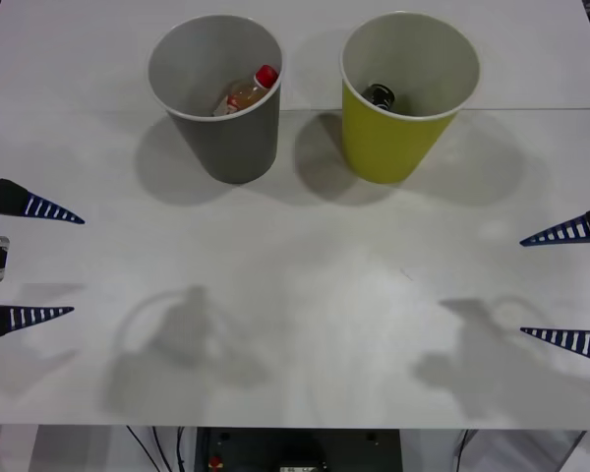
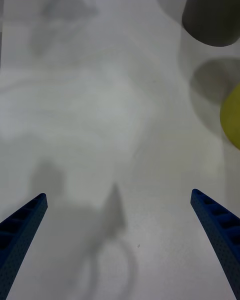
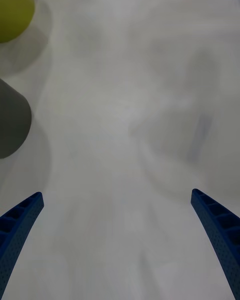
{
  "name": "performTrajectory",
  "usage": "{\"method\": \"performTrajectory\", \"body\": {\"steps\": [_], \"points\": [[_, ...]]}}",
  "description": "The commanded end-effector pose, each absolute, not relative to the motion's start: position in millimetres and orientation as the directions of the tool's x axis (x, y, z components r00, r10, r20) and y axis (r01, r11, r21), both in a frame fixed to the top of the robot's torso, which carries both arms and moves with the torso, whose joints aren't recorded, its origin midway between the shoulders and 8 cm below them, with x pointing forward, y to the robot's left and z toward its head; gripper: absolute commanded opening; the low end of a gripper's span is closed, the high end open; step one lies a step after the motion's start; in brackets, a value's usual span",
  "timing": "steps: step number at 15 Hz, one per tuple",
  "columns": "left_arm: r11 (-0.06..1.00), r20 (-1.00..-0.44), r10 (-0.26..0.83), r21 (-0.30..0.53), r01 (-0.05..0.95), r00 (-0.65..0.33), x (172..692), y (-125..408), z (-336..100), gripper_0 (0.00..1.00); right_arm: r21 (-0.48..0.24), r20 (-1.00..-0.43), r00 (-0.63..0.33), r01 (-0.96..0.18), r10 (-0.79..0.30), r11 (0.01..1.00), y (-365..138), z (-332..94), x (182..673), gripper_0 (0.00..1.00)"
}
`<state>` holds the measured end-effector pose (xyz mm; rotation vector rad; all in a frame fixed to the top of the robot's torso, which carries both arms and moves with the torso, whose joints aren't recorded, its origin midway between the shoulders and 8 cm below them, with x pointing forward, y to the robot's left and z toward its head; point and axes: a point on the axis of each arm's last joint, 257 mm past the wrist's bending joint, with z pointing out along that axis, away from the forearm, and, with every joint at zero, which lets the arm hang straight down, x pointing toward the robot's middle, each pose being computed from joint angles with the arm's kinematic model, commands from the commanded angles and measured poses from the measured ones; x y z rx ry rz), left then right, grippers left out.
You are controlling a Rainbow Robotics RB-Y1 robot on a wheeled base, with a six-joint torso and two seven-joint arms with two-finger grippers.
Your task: Put the can into the green bin and the plastic bottle into the gray bin
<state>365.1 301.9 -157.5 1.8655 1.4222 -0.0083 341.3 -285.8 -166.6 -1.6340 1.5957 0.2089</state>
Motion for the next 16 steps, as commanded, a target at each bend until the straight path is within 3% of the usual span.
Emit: {"method": "performTrajectory", "body": {"steps": [1,6,16], "points": [[-0.058,-0.442,0.821,0.565,0.823,0.361,355.6,299.9,-162.3,1.0,-0.429,-0.63,0.182,-0.892,-0.755,0.143,-285.8,-166.6,341.3,1.0],[0.038,-0.522,0.8,0.535,0.844,0.296,348.9,296.8,-167.7,1.0,-0.429,-0.63,0.182,-0.892,-0.755,0.143,-285.8,-166.6,341.3,1.0],[0.022,-0.504,0.815,0.519,0.855,0.285,337.0,295.4,-177.2,1.0,-0.429,-0.63,0.182,-0.892,-0.755,0.143,-285.8,-166.6,341.3,1.0]]}}
